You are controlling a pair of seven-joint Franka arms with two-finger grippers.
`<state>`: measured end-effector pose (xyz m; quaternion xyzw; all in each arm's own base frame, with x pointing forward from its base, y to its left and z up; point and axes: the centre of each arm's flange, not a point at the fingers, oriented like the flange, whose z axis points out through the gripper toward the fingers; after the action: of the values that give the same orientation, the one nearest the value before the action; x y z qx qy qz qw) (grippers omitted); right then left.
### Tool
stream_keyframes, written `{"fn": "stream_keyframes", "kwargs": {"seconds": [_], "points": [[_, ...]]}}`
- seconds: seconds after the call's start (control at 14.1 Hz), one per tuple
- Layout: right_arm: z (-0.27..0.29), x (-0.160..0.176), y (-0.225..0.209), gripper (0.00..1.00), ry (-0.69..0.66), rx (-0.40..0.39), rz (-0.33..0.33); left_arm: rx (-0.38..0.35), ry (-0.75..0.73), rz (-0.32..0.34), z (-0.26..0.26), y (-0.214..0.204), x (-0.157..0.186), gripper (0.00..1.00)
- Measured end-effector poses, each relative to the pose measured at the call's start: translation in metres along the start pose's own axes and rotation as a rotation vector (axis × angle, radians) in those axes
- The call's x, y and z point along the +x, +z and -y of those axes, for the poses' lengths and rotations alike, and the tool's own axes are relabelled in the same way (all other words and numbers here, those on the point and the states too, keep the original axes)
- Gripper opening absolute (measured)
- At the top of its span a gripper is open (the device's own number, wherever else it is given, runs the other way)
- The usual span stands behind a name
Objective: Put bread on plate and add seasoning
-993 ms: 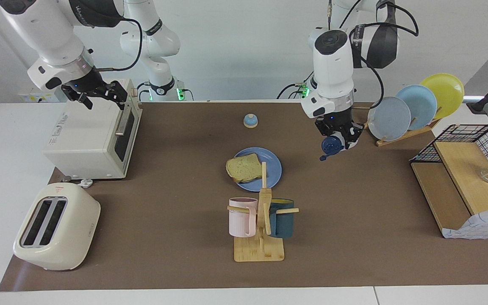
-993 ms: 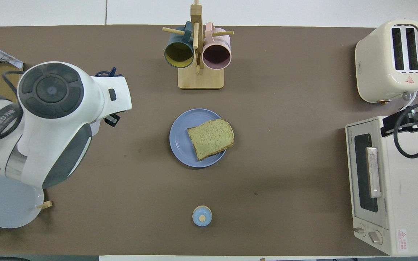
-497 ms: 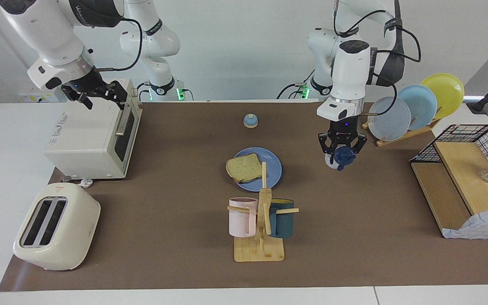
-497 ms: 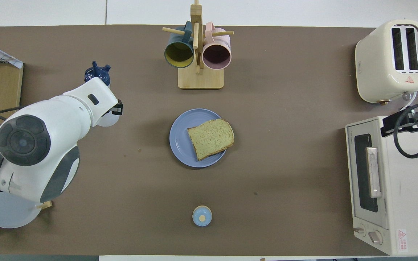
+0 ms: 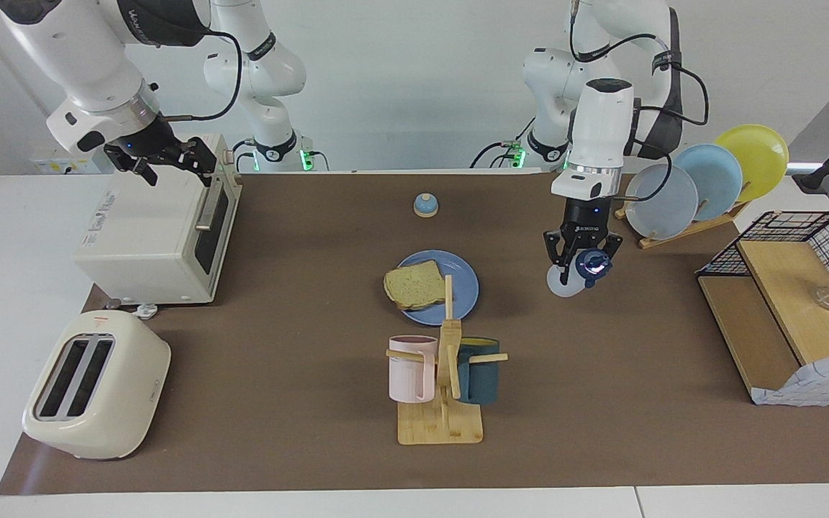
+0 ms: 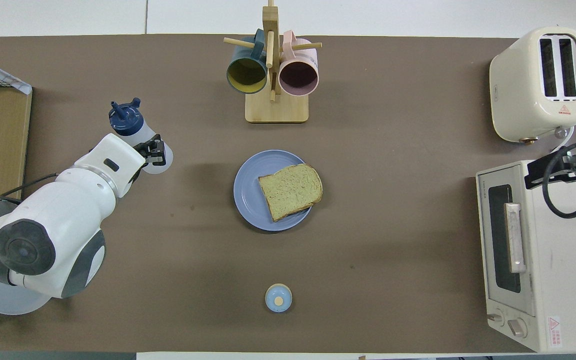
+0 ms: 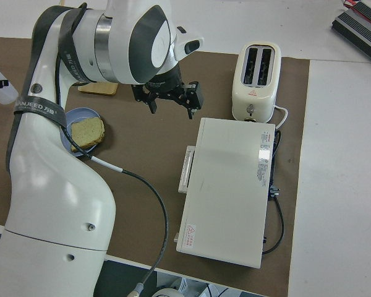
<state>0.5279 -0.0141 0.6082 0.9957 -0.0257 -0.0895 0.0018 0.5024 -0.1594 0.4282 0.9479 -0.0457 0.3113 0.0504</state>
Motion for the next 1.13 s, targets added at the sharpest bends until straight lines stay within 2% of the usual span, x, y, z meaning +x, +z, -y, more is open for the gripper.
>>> {"fn": "stream_keyframes", "kwargs": {"seconds": [0.57, 1.13], "points": [[0.000, 0.000, 0.000, 1.00, 0.000, 0.000, 0.000, -0.076, -0.009, -0.110, 0.007, 0.019, -0.037, 0.42], [0.000, 0.000, 0.000, 1.00, 0.000, 0.000, 0.000, -0.102, -0.002, -0.149, 0.013, 0.065, -0.068, 0.42]]}}
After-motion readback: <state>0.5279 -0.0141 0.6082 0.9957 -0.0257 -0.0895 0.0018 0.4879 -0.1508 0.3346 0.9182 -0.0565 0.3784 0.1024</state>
